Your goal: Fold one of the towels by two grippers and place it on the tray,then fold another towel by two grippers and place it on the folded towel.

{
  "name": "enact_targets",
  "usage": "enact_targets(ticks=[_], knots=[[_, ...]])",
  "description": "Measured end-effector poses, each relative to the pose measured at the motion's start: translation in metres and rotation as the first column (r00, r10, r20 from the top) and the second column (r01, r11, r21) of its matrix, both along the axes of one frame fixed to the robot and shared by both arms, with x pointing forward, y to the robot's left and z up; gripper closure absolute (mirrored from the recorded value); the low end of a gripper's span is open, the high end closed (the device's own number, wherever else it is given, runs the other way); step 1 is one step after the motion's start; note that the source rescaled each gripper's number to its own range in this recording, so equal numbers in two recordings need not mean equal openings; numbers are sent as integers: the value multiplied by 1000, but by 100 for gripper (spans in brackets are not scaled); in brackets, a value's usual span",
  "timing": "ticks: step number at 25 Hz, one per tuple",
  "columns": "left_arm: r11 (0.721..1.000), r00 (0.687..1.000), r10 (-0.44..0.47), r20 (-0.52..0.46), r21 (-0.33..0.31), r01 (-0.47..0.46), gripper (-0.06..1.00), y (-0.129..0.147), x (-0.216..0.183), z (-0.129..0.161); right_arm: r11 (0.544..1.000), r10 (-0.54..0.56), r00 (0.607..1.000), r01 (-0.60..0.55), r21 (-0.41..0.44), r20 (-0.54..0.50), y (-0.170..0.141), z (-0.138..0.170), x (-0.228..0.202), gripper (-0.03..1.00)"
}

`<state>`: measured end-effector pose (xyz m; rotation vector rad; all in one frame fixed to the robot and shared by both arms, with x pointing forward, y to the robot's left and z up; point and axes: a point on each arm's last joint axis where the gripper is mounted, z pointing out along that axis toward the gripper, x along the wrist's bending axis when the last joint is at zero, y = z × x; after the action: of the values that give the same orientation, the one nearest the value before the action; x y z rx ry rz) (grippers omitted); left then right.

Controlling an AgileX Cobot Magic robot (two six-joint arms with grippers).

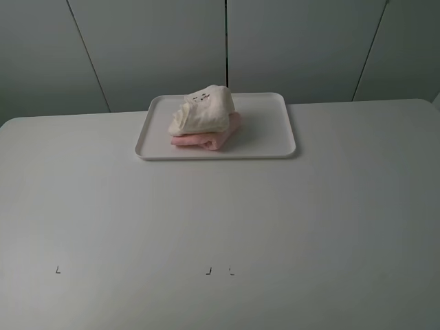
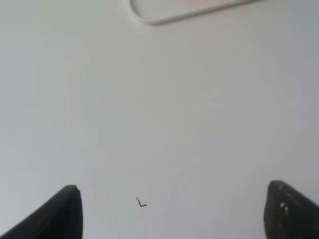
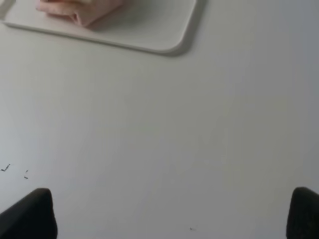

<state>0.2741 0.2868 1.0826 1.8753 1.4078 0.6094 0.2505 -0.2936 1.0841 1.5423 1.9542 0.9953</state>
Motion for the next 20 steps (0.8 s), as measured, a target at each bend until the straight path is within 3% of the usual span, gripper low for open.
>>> enact_targets(ticks=[13, 20], knots=[[988, 988, 123, 89, -109, -113, 0, 15, -36, -25, 999, 23, 1000, -22, -23, 9, 1, -31, 3, -3], [986, 979, 136, 154, -116, -119, 0, 18, -39, -29, 997, 57, 998, -55, -48, 31, 2, -32, 4, -3]])
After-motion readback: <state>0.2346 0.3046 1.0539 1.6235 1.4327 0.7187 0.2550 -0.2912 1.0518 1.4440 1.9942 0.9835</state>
